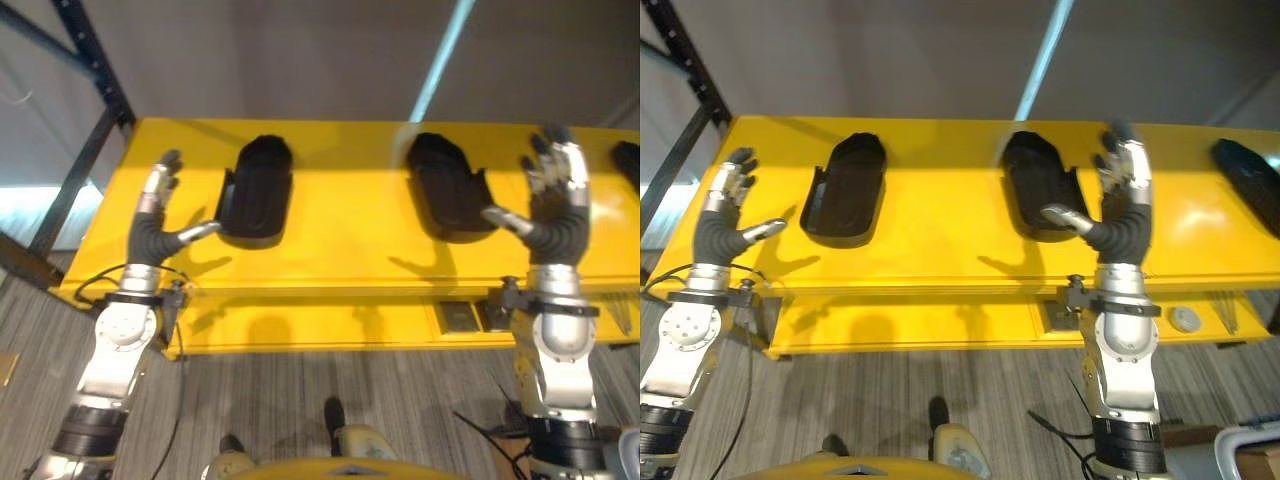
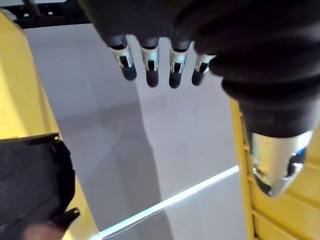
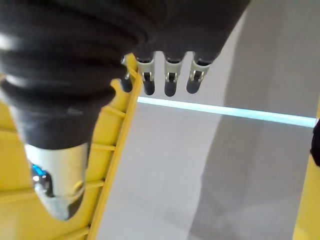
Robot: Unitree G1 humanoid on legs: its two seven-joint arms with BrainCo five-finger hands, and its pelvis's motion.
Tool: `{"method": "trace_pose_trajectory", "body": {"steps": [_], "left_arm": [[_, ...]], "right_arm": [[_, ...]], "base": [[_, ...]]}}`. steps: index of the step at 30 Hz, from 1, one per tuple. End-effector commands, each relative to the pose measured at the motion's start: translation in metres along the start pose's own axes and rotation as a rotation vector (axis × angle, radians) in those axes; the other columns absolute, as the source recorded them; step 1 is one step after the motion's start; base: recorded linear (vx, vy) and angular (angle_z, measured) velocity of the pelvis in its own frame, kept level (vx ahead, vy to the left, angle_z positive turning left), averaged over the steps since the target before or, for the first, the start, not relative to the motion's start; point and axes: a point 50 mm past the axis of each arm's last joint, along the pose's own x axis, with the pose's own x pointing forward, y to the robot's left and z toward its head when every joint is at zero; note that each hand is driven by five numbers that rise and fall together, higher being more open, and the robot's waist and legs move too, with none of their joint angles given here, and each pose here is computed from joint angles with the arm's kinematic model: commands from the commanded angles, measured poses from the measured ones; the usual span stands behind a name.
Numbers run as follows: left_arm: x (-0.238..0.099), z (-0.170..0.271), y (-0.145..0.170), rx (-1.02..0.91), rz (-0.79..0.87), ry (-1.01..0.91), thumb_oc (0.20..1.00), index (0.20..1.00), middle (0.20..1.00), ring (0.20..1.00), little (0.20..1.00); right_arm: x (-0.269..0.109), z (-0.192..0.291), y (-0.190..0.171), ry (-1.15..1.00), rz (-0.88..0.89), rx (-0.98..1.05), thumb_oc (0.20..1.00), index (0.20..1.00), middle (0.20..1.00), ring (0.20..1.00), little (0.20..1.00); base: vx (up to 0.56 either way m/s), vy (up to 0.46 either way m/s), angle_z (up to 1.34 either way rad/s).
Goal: Move parts from the plastic box to the shelf.
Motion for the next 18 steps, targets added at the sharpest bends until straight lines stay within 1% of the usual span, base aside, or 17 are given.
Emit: {"method": "trace_pose_trajectory", "body": {"steps": [1, 4, 9, 10, 12, 18], "left_arm": [[0.005, 0.031, 0.004, 0.129, -0.032, -0.188, 1.0, 1.0, 1.0, 1.0, 1.0], [0.005, 0.035, 0.009, 0.155, -0.002, -0.213, 1.0, 1.0, 1.0, 1.0, 1.0], [0.007, 0.034, 0.007, 0.147, 0.007, -0.216, 1.0, 1.0, 1.0, 1.0, 1.0], [0.011, 0.035, 0.004, 0.149, 0.002, -0.231, 1.0, 1.0, 1.0, 1.0, 1.0], [0.011, 0.035, 0.003, 0.148, 0.0, -0.228, 1.0, 1.0, 1.0, 1.0, 1.0], [0.007, 0.023, 0.005, 0.154, 0.003, -0.167, 1.0, 1.0, 1.0, 1.0, 1.0]], "right_arm": [[0.006, 0.03, 0.003, -0.176, 0.041, 0.003, 1.0, 1.0, 1.0, 1.0, 1.0], [-0.001, 0.025, -0.001, -0.144, 0.019, 0.006, 1.0, 1.0, 1.0, 1.0, 1.0], [-0.003, 0.026, 0.002, -0.146, 0.031, 0.027, 1.0, 1.0, 1.0, 1.0, 1.0], [-0.003, 0.027, 0.007, -0.149, 0.068, 0.035, 1.0, 1.0, 1.0, 1.0, 1.0], [-0.002, 0.028, 0.008, -0.15, 0.086, 0.028, 1.0, 1.0, 1.0, 1.0, 1.0], [0.003, 0.029, 0.02, -0.154, 0.21, -0.001, 1.0, 1.0, 1.0, 1.0, 1.0]], "base": [[-0.02, -0.025, -0.06], [-0.01, -0.027, -0.06], [0.0, -0.037, -0.01], [0.03, -0.082, 0.0], [0.03, -0.091, 0.0], [0.02, -0.142, -0.09]]}}
